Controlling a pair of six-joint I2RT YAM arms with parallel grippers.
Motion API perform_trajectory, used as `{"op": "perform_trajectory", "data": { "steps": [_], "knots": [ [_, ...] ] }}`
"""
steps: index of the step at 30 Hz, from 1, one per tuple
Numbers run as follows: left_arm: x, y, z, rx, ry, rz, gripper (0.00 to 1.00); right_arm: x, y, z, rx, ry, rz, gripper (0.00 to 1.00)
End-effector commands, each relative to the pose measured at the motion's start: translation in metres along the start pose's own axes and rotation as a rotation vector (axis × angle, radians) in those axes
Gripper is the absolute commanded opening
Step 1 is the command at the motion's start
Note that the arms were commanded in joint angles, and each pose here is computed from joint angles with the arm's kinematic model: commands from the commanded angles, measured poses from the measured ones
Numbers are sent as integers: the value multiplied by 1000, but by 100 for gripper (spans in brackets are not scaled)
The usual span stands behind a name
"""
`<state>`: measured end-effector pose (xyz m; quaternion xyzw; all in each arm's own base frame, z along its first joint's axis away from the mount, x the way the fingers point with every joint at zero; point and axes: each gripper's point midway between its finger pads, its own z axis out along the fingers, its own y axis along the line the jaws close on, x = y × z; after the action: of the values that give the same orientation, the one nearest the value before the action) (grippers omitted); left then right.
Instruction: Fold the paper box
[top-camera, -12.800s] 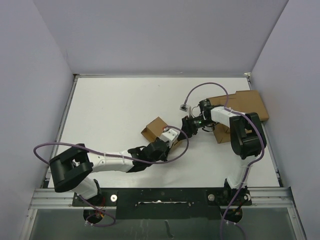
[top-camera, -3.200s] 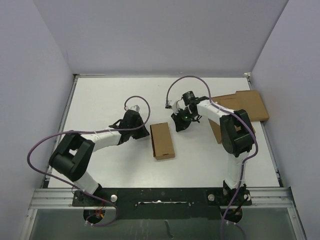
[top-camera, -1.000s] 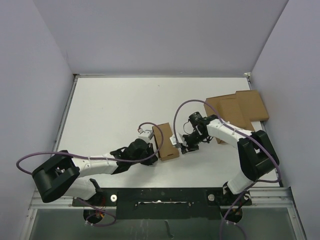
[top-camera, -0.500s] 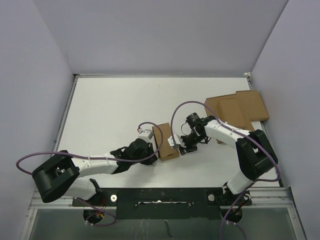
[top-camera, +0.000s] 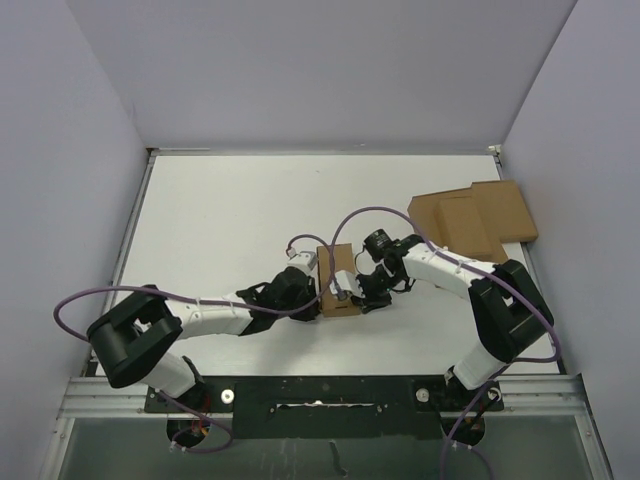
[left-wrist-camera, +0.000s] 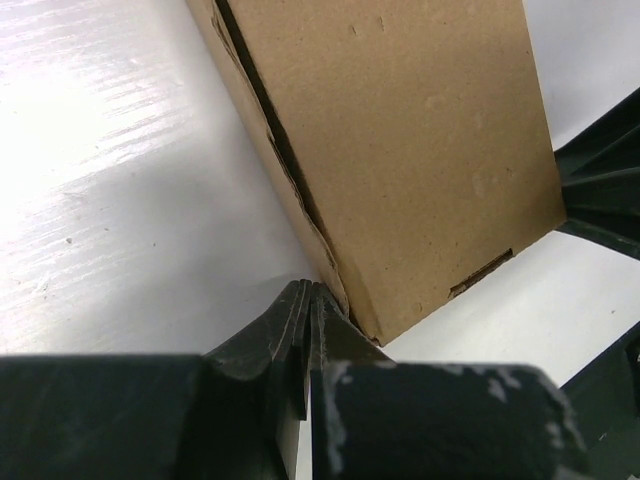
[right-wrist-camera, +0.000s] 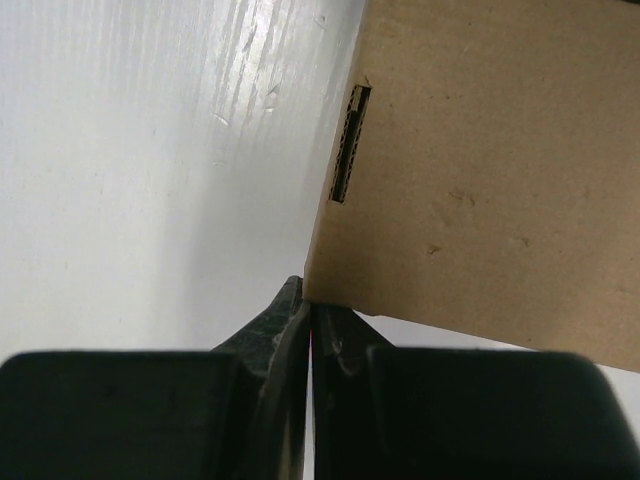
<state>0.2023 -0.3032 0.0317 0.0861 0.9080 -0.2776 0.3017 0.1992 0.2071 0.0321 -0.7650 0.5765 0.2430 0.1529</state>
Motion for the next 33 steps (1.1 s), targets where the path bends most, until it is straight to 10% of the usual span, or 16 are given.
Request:
{"op": "perform_trajectory", "data": {
  "steps": [1, 18, 33],
  "knots": [
    [-29, -40, -16, 134, -91, -18, 0, -27, -28, -14, 93, -109, -74, 3],
    [-7, 6, -52, -34, -31, -44, 0, -7, -25, -33, 106, -123, -43, 5],
    [-44, -79, -5, 167, -4, 20, 0, -36, -23, -26, 86, -144, -33, 4]
  ]
}}
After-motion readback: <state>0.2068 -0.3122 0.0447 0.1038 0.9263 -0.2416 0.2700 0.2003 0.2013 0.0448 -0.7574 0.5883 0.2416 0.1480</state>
